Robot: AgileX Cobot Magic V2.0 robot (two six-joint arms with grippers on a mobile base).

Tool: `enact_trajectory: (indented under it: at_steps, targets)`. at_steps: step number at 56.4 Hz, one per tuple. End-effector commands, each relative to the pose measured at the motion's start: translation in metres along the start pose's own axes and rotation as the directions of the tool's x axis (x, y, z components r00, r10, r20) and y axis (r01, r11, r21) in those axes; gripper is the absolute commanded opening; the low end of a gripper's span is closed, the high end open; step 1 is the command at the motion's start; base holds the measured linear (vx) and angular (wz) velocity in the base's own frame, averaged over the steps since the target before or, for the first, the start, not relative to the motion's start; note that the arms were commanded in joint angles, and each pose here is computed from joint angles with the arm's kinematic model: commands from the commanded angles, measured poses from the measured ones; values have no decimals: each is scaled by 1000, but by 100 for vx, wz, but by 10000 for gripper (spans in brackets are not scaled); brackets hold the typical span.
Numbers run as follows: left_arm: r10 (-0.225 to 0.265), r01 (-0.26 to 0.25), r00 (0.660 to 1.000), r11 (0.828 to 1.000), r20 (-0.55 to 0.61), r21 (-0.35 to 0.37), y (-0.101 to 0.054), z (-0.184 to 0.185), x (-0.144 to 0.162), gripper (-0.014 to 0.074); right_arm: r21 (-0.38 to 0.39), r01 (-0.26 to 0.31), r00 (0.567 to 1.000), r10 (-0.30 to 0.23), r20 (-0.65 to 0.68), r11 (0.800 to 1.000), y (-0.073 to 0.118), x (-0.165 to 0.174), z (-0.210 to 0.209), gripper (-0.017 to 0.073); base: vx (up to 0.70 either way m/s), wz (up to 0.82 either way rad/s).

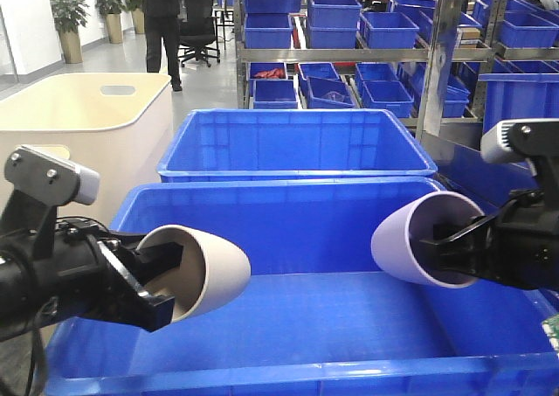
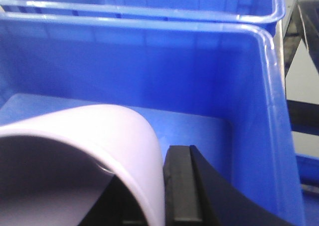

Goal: Grab cup from conveyor and place in blue bin

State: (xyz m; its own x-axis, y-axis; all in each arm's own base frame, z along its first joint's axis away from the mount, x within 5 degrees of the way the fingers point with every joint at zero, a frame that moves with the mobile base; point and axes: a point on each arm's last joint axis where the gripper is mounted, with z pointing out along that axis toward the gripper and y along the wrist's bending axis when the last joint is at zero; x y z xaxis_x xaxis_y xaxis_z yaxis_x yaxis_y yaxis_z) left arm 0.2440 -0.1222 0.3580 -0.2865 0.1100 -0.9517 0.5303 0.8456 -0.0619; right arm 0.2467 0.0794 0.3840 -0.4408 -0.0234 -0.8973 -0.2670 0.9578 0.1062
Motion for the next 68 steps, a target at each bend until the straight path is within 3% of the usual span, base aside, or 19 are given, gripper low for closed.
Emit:
enact_trajectory:
  at_steps: [1, 19, 26, 33, 42, 49, 58, 68]
  targets:
    - [-20, 26, 993, 998, 117, -52, 3, -6, -20, 115, -10, 4, 993, -3, 117, 1000, 2, -17, -8, 80, 0, 0]
    - [-18, 24, 993, 998, 115, -53, 3, -5, -19, 524, -10, 4, 993, -3, 117, 1000, 2, -17, -6, 443, 0, 0]
    - [-25, 32, 991, 998, 130, -55, 3, -9, -22, 575, -9, 3, 993, -2, 121, 1000, 1, -17, -7, 535, 0, 0]
    - [-15, 34, 977, 996, 212, -84, 3, -26, -33, 526, -9, 3, 992, -2, 124, 1000, 1, -18, -7, 540, 0, 0]
    - [3, 43, 940, 991, 342, -127, 3, -57, -50, 365, -9, 3, 992, -2, 122, 1000, 1, -17, -7, 539, 0, 0]
    - [12, 33, 920, 994, 392, -108, -3, -82, -57, 193, -9, 3, 992, -2, 122, 1000, 1, -17, -7, 539, 0, 0]
    - [17, 1, 923, 999, 385, -45, -13, -105, -55, -7, -9, 3, 992, -2, 122, 1000, 1, -17, -7, 539, 0, 0]
    - [39, -18, 915, 998, 402, -57, -16, -132, -28, -8, -9, 3, 992, -2, 122, 1000, 1, -17, -7, 539, 0, 0]
